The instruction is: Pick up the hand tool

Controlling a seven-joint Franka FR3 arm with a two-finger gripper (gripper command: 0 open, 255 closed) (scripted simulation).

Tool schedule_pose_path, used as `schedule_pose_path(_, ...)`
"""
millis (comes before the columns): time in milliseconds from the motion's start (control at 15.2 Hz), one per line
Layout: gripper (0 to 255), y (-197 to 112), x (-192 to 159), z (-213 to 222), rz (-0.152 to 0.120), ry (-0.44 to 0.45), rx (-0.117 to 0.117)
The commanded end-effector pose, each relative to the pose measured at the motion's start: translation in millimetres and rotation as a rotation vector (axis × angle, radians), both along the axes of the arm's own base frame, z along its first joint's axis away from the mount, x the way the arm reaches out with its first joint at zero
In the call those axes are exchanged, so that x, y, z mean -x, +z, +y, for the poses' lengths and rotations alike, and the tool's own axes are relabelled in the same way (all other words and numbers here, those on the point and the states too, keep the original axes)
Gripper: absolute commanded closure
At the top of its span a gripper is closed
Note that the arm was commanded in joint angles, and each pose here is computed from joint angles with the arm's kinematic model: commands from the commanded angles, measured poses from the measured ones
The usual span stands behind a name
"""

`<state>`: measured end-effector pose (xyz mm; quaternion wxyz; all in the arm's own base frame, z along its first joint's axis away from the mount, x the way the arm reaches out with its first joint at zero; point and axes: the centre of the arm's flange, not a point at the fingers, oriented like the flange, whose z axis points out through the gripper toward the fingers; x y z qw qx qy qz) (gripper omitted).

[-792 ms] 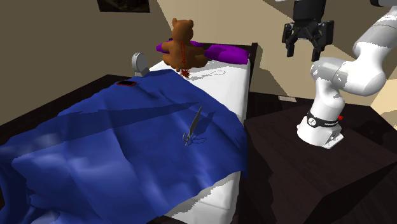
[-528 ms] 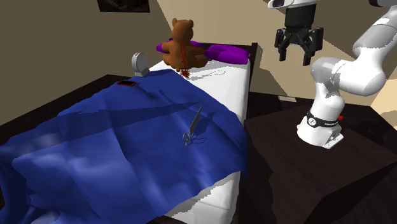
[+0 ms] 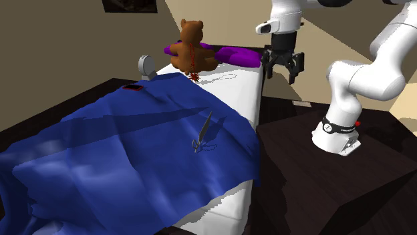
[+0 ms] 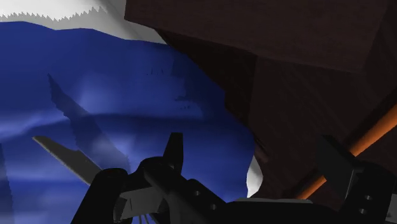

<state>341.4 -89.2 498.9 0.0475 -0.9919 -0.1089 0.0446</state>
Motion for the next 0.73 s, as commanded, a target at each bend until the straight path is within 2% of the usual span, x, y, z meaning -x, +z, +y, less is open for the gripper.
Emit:
schedule_pose_path(0, 0, -17, -10, -14, -0.012, 0.053, 0.003)
schedule_pose_path(660, 0, -101, -75, -82, -0.061, 0.296, 0.015)
